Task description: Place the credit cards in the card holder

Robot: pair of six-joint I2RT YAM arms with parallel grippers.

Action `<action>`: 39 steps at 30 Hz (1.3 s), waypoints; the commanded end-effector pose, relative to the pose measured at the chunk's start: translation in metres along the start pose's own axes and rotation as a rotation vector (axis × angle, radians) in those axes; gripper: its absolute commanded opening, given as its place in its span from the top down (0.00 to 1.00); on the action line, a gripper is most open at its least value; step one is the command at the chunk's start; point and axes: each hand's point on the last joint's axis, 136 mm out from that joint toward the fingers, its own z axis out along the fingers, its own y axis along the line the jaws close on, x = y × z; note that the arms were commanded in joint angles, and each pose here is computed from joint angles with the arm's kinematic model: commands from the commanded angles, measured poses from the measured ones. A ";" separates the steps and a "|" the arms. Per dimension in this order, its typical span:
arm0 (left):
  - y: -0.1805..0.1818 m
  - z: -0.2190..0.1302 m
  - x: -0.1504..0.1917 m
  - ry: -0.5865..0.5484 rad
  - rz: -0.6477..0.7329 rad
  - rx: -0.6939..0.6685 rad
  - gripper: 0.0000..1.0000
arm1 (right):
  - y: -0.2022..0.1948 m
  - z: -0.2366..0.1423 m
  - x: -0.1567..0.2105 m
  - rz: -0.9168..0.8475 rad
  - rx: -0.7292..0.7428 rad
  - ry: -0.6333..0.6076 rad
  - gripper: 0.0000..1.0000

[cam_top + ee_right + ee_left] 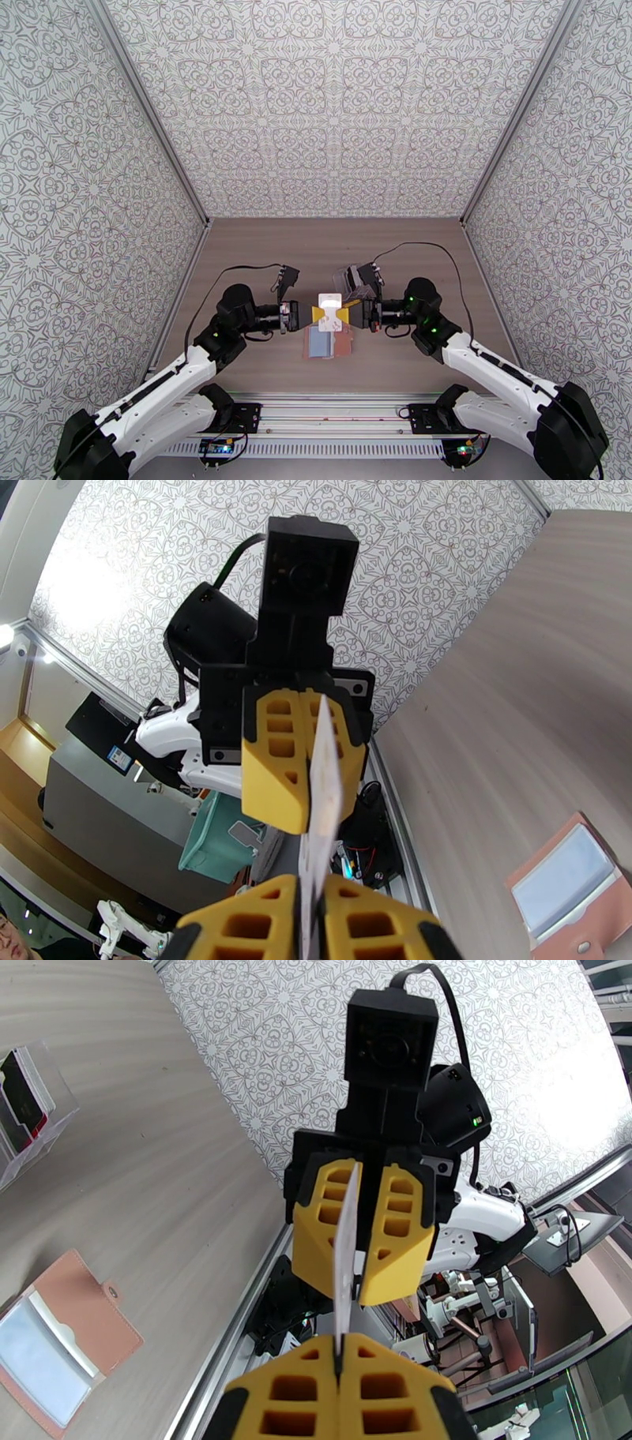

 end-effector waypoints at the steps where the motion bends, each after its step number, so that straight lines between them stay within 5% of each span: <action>1: 0.007 0.001 0.013 0.038 -0.025 -0.007 1.00 | 0.013 0.002 0.000 -0.033 -0.050 0.013 0.87; 8: 0.009 0.001 0.016 0.044 -0.026 -0.008 1.00 | 0.014 0.002 0.002 -0.027 -0.057 0.020 0.89; 13: 0.012 0.000 0.015 0.035 -0.032 -0.020 1.00 | 0.014 0.002 0.001 -0.024 -0.053 0.016 1.00; 14: 0.013 0.000 0.014 0.030 -0.035 -0.024 0.93 | 0.012 0.002 0.001 -0.019 -0.047 0.013 1.00; 16: 0.019 -0.005 0.011 0.005 -0.047 -0.047 0.60 | 0.008 0.002 0.001 -0.001 -0.025 0.007 1.00; 20: 0.050 -0.028 0.003 -0.085 -0.104 -0.162 0.40 | -0.013 0.000 0.007 0.053 0.064 0.006 1.00; 25: 0.121 -0.066 0.028 -0.105 -0.239 -0.450 0.47 | -0.060 -0.002 0.030 0.188 0.252 0.025 1.00; 39: 0.173 -0.051 0.081 -0.017 -0.318 -0.523 0.59 | -0.159 0.010 0.103 0.459 0.603 0.127 1.00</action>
